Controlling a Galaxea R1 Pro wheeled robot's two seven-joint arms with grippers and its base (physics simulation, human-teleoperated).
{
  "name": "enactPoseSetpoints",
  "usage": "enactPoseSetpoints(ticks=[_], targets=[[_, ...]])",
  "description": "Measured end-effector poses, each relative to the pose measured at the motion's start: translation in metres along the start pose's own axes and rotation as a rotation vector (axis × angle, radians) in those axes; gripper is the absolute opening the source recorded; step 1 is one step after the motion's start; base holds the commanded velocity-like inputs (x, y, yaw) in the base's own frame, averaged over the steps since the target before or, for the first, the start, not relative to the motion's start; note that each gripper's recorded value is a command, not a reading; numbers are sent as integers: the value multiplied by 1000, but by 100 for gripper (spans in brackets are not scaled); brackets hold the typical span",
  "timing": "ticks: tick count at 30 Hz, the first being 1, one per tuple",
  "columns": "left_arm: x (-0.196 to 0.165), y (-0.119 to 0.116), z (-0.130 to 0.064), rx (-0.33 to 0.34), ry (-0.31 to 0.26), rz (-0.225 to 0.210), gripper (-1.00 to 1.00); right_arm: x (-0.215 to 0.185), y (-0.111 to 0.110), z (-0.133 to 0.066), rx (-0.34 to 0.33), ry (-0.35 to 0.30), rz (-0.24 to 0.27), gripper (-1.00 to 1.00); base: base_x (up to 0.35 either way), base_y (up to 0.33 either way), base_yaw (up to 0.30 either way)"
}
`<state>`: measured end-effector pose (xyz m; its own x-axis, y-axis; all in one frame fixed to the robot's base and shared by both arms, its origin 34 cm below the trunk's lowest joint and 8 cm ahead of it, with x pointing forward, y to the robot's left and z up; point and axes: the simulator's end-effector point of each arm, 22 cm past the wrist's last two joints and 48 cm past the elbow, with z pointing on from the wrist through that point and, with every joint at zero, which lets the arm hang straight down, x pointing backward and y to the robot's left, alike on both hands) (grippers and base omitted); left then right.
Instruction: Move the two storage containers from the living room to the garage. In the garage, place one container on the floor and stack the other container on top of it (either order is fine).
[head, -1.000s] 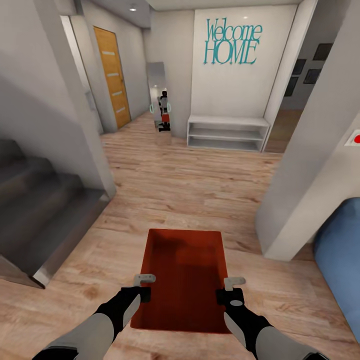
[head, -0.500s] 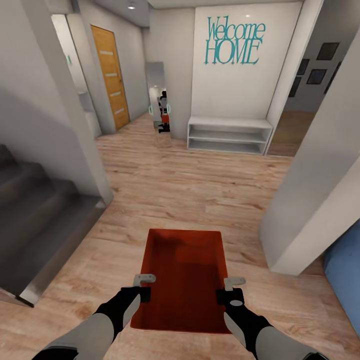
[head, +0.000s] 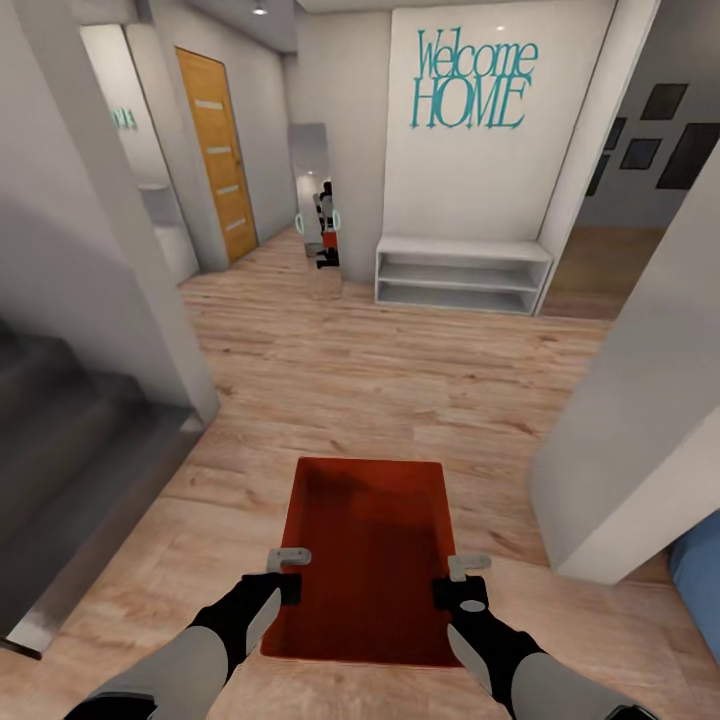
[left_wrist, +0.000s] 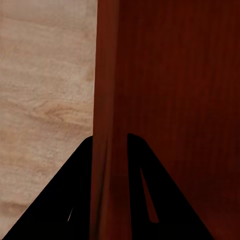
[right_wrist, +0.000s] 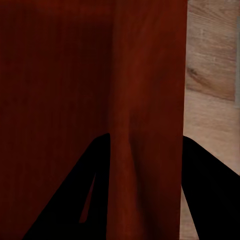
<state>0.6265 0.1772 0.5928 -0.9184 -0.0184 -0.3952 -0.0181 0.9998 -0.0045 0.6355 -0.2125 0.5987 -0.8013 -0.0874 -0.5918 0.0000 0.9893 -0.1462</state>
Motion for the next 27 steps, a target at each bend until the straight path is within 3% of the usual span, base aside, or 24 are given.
enactPoseSetpoints(ticks=[27], targets=[[0, 0, 0, 1, -1, -1, -100, 0, 0, 0, 0, -1, 0, -100, 323, 0, 0]])
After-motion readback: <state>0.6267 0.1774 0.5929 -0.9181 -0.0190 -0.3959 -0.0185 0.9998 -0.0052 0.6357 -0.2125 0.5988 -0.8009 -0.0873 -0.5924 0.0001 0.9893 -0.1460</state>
